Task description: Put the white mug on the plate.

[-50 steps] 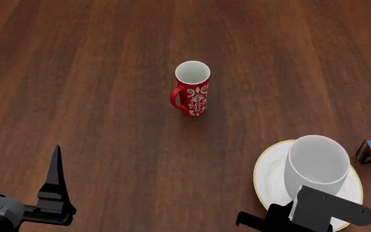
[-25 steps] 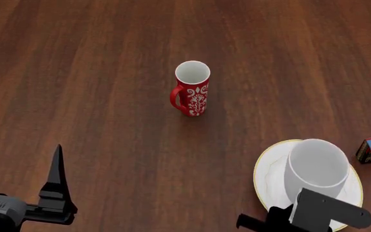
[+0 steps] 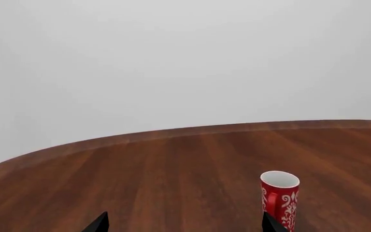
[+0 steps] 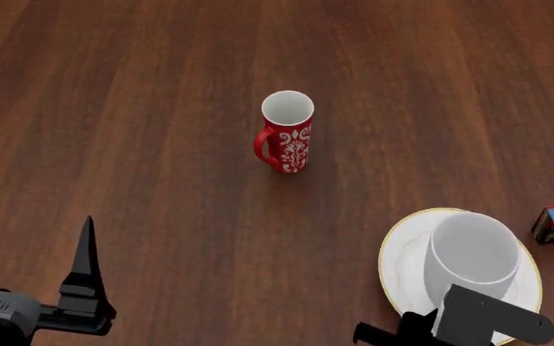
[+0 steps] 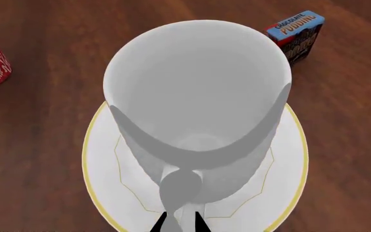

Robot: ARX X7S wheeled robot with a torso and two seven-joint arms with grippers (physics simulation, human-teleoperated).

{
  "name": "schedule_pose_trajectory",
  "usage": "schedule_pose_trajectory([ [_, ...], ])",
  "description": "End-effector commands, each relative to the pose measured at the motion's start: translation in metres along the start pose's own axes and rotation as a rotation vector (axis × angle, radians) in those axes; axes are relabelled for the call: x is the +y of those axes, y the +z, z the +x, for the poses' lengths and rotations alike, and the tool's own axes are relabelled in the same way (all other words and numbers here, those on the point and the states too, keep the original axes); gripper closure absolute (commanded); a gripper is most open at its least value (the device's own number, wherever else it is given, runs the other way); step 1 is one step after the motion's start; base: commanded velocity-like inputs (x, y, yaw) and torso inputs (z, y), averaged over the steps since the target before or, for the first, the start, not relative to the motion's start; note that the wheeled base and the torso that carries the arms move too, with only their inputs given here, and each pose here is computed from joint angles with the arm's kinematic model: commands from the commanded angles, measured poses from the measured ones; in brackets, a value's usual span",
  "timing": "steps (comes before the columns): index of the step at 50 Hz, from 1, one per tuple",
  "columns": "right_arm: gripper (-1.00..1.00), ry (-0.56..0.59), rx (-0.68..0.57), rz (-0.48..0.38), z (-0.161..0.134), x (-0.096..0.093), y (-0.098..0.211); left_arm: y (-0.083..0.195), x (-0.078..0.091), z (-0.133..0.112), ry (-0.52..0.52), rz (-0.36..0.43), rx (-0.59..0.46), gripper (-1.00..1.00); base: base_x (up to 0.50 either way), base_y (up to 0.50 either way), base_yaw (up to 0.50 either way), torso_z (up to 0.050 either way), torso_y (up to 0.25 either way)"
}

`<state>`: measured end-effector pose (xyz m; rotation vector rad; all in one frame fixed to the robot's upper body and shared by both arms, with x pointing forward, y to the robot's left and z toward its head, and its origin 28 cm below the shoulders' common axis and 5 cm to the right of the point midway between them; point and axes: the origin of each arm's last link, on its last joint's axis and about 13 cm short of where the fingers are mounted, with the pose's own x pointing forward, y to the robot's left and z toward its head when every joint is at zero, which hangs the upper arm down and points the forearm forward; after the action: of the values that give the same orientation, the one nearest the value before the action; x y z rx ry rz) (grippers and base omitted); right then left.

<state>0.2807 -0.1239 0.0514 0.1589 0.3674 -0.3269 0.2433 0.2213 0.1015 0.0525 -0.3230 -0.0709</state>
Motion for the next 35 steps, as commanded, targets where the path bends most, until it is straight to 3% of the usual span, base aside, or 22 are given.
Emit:
schedule_pose_trajectory([
  [1, 1.00, -0.005, -0.008, -0.007, 0.001, -0.001, 0.001, -0.001, 0.000, -0.001, 0.001, 0.000, 0.000, -1.00, 0.00, 0.00, 0.00, 0.000, 0.000],
  [8, 1.00, -0.002, -0.007, -0.003, 0.000, -0.001, 0.001, 0.001, 0.000, -0.001, 0.003, 0.000, -0.001, -1.00, 0.00, 0.00, 0.00, 0.000, 0.000],
  [9, -1.00, -0.001, -0.006, -0.002, 0.000, -0.001, 0.001, 0.001, 0.000, -0.001, 0.002, 0.000, -0.001, -1.00, 0.00, 0.00, 0.00, 0.000, 0.000],
  [35, -1.00, -0.028, -0.024, 0.026, -0.009, -0.008, 0.003, 0.002, 0.000, -0.002, 0.000, -0.003, -0.003, -1.00, 0.00, 0.00, 0.00, 0.000, 0.000],
])
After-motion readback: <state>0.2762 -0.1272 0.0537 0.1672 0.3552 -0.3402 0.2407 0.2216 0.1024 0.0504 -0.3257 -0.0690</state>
